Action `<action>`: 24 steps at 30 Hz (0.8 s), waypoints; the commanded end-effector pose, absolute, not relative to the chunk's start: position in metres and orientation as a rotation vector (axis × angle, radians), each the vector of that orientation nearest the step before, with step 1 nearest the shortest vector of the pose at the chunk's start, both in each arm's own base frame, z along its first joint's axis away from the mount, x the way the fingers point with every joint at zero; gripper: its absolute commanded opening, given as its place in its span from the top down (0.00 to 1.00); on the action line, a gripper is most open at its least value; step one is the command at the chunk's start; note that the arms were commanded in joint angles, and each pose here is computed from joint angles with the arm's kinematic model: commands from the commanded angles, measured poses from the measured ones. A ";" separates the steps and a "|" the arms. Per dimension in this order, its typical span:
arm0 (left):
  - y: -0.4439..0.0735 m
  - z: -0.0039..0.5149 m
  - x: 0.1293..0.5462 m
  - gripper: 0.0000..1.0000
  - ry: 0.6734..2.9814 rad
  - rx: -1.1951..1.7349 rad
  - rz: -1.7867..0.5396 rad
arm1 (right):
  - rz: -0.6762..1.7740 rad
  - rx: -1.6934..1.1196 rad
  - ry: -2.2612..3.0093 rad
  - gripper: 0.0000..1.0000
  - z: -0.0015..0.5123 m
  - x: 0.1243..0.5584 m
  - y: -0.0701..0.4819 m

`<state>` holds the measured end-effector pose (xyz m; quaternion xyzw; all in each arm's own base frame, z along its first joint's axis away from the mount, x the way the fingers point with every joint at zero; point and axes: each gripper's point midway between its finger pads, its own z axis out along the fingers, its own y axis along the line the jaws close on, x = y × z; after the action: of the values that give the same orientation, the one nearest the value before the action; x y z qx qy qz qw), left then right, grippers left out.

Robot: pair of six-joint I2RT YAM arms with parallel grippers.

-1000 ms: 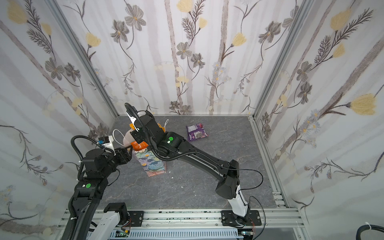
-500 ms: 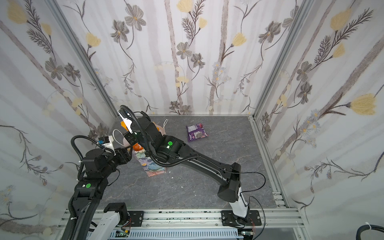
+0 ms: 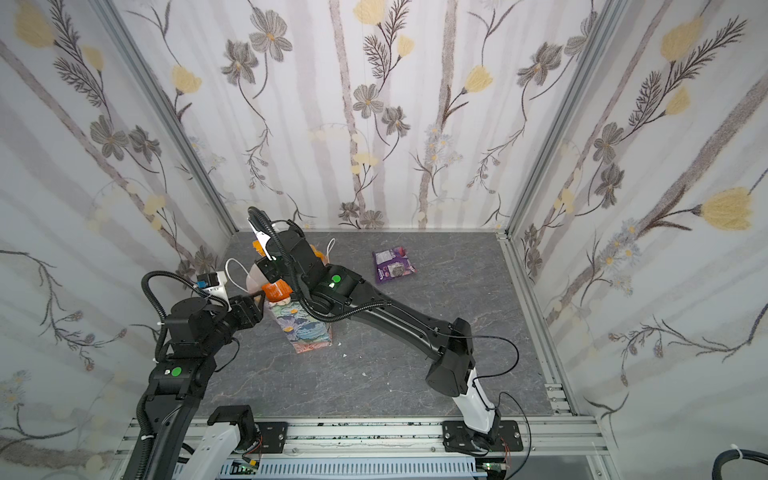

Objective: Place the snacks into the paper bag
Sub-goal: 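Lower the yellow packet into the white bag held by the left gripper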

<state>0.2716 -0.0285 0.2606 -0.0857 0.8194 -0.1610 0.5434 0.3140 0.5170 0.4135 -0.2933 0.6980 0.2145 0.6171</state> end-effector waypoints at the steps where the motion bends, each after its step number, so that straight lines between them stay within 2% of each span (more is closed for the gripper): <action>1: -0.029 0.267 0.274 0.30 1.916 -0.190 -0.384 | 0.521 -0.611 1.537 1.00 0.436 0.319 0.517; 13: -0.030 0.267 0.274 0.30 1.916 -0.190 -0.388 | 0.492 -0.678 1.590 1.00 0.407 0.319 0.527; 14: -0.029 0.267 0.274 0.30 1.916 -0.190 -0.387 | 0.498 -0.694 1.594 0.94 0.404 0.318 0.528; 15: -0.030 0.267 0.274 0.30 1.916 -0.190 -0.388 | 0.509 -0.714 1.602 0.81 0.401 0.315 0.530; 16: -0.030 0.268 0.274 0.30 1.913 -0.189 -0.388 | 0.518 -0.726 1.607 0.76 0.401 0.312 0.531; 20: -0.030 0.267 0.274 0.30 1.916 -0.188 -0.390 | 0.538 -0.755 1.605 0.63 0.408 0.299 0.529; 24: -0.030 0.267 0.274 0.30 1.915 -0.189 -0.388 | 0.574 -0.778 1.591 0.58 0.423 0.284 0.523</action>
<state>0.2716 -0.0287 0.2600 -0.0855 0.8198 -0.1614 0.5427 0.2927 0.5295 0.3920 -0.3420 0.7055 0.2246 0.5786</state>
